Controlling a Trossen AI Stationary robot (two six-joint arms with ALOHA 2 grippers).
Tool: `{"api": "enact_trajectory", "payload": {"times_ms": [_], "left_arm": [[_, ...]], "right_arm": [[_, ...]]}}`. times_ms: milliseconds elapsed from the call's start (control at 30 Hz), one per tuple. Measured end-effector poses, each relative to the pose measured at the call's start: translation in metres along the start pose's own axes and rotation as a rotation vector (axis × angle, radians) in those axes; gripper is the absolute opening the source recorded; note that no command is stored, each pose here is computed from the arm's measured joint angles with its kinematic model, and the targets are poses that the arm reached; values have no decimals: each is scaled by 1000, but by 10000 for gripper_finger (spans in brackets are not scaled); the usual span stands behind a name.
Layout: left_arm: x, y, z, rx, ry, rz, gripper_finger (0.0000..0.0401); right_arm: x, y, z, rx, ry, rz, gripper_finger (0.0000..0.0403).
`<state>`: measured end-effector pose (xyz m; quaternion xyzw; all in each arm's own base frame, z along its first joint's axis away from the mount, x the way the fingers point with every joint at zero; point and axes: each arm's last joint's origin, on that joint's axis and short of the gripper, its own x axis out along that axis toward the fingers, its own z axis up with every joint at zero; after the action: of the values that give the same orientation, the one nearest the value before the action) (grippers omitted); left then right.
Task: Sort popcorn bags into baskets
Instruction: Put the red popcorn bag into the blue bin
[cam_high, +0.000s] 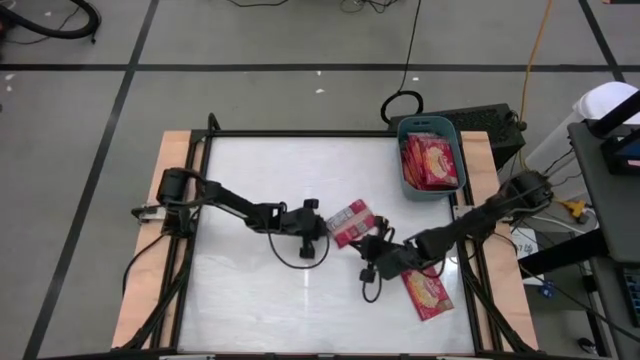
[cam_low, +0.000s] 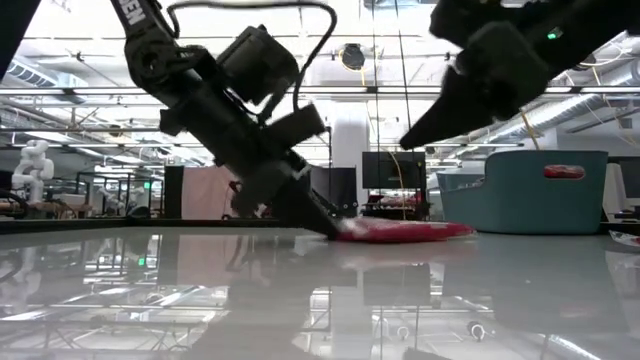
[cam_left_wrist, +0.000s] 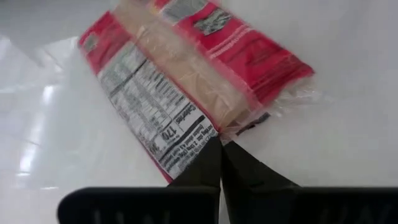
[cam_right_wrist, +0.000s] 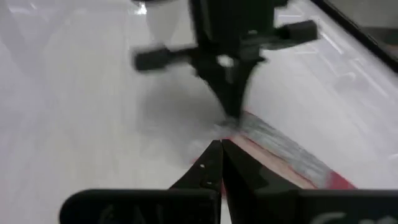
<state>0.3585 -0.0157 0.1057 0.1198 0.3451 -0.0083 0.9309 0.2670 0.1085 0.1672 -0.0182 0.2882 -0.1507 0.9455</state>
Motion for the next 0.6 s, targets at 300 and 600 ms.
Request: {"api": "enact_trajectory", "payload": {"times_ms": [300, 600], "left_arm": [[-26, 4, 29, -202, -144, -10, 2], [-54, 10, 51, -373, -245, -42, 1]], "right_arm": [[-29, -11, -4, -21, 153, 69, 0], [-40, -20, 4, 21, 117, 51, 0]]}}
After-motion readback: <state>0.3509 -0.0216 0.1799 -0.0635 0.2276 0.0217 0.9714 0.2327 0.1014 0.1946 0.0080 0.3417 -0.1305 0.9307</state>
